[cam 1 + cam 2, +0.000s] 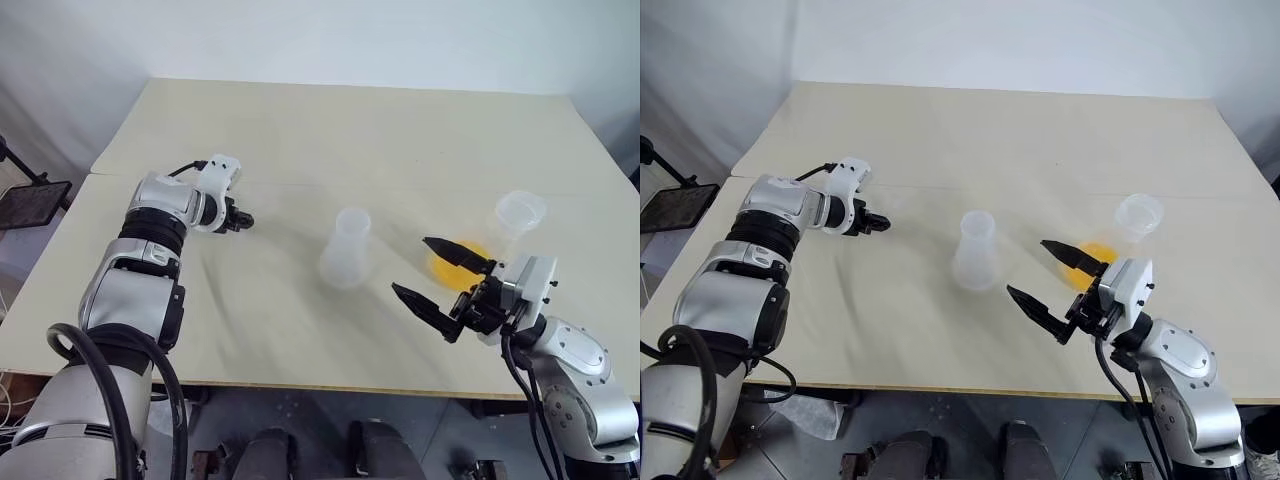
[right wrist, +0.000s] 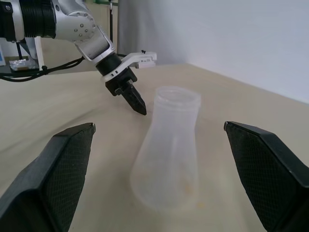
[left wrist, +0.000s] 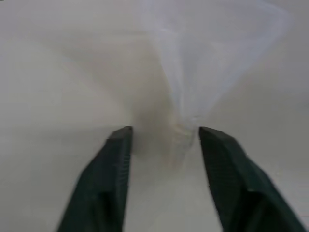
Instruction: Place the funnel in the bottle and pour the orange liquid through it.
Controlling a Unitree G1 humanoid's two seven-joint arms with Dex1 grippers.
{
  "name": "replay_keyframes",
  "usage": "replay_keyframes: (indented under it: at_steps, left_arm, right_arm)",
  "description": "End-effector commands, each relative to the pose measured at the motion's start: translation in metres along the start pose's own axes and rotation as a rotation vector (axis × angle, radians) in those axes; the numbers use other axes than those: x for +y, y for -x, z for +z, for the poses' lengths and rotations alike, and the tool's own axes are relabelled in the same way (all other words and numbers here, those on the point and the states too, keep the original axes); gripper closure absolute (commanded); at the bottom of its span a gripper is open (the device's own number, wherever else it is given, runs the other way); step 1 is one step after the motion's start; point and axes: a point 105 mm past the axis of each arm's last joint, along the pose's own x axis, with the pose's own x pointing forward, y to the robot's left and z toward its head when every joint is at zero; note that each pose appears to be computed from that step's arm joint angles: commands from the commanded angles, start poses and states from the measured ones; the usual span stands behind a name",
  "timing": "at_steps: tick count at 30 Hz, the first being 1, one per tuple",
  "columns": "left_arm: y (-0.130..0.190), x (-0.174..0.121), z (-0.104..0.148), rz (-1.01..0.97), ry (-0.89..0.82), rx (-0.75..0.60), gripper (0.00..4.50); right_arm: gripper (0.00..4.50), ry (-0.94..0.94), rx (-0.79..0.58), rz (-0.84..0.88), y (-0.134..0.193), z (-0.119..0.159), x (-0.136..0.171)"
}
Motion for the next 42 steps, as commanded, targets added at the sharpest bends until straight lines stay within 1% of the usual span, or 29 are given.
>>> replay_keyframes:
  at_steps: [1, 2, 4, 6, 8, 9, 11, 12, 14, 16, 18, 20, 21, 23, 28, 30, 32, 37, 40, 42]
  left_arm:
    - [0.001, -0.005, 0.007, -0.03, 0.008, -0.019, 3.5]
    - [0.001, -0.004, 0.005, -0.035, 0.003, -0.017, 3.84]
    - [0.001, -0.005, 0.004, -0.061, -0.001, -0.035, 4.39]
    - [0.002, -0.004, 0.002, -0.084, 0.002, -0.04, 4.39]
    - [0.005, -0.005, 0.001, -0.126, 0.022, -0.077, 4.39]
    - [0.006, -0.006, 0.004, -0.159, 0.006, -0.116, 4.39]
    - [0.013, -0.017, 0.013, -0.279, -0.001, -0.23, 4.39]
    - [0.02, -0.021, 0.017, -0.351, 0.007, -0.29, 4.39]
    - [0.037, -0.029, 0.023, -0.477, -0.041, -0.424, 4.39]
    - [0.053, -0.034, 0.021, -0.558, -0.103, -0.508, 4.39]
    - [0.069, -0.036, 0.017, -0.637, -0.102, -0.59, 4.39]
    - [0.088, -0.041, 0.018, -0.704, -0.126, -0.71, 4.39]
    - [0.094, -0.044, 0.017, -0.728, -0.138, -0.748, 4.39]
    - [0.102, -0.051, 0.017, -0.779, -0.136, -0.779, 4.39]
    - [0.119, -0.081, 0.02, -0.891, -0.248, -0.863, 4.39]
    - [0.123, -0.093, 0.027, -0.92, -0.274, -0.915, 4.39]
    - [0.121, -0.107, 0.038, -0.943, -0.289, -0.969, 4.39]
    - [0.107, -0.131, 0.051, -1.002, -0.274, -0.988, 4.39]
    - [0.094, -0.143, 0.051, -1.015, -0.297, -0.983, 4.39]
    - [0.082, -0.147, 0.045, -1.007, -0.339, -0.964, 4.39]
  right_arm:
    - [0.0, 0.024, -0.034, -0.002, -0.002, 0.007, 0.002]
    - [0.0, 0.024, -0.034, -0.004, -0.001, 0.006, 0.003]
    - [0.0, 0.024, -0.032, -0.008, -0.001, 0.006, 0.004]
    - [0.0, 0.025, -0.032, -0.015, 0.0, 0.006, 0.004]
    - [0.0, 0.025, -0.028, -0.02, 0.001, 0.005, 0.004]
    - [0.0, 0.024, -0.026, -0.023, 0.002, 0.005, 0.004]
    - [0.0, 0.023, -0.022, -0.025, 0.003, 0.005, 0.005]
    - [0.0, 0.022, -0.019, -0.026, 0.004, 0.005, 0.005]
    - [0.0, 0.02, -0.015, -0.029, 0.005, 0.004, 0.006]
    - [0.0, 0.019, -0.012, -0.033, 0.007, 0.004, 0.007]
    - [0.0, 0.017, -0.008, -0.038, 0.009, 0.005, 0.008]
    - [0.0, 0.014, -0.003, -0.044, 0.011, 0.004, 0.009]
    - [0.0, 0.013, 0.0, -0.046, 0.011, 0.004, 0.01]
    - [0.0, 0.01, 0.004, -0.05, 0.013, 0.004, 0.012]
    - [0.0, 0.006, 0.018, -0.071, 0.019, 0.004, 0.013]
    - [0.0, 0.004, 0.024, -0.076, 0.02, 0.005, 0.014]
    - [0.0, 0.001, 0.026, -0.08, 0.02, 0.005, 0.016]
    - [0.0, -0.004, 0.026, -0.085, 0.018, 0.006, 0.018]
    - [0.0, 0.0, 0.025, -0.091, 0.017, 0.008, 0.017]
    - [0.0, 0.006, 0.023, -0.096, 0.017, 0.009, 0.016]
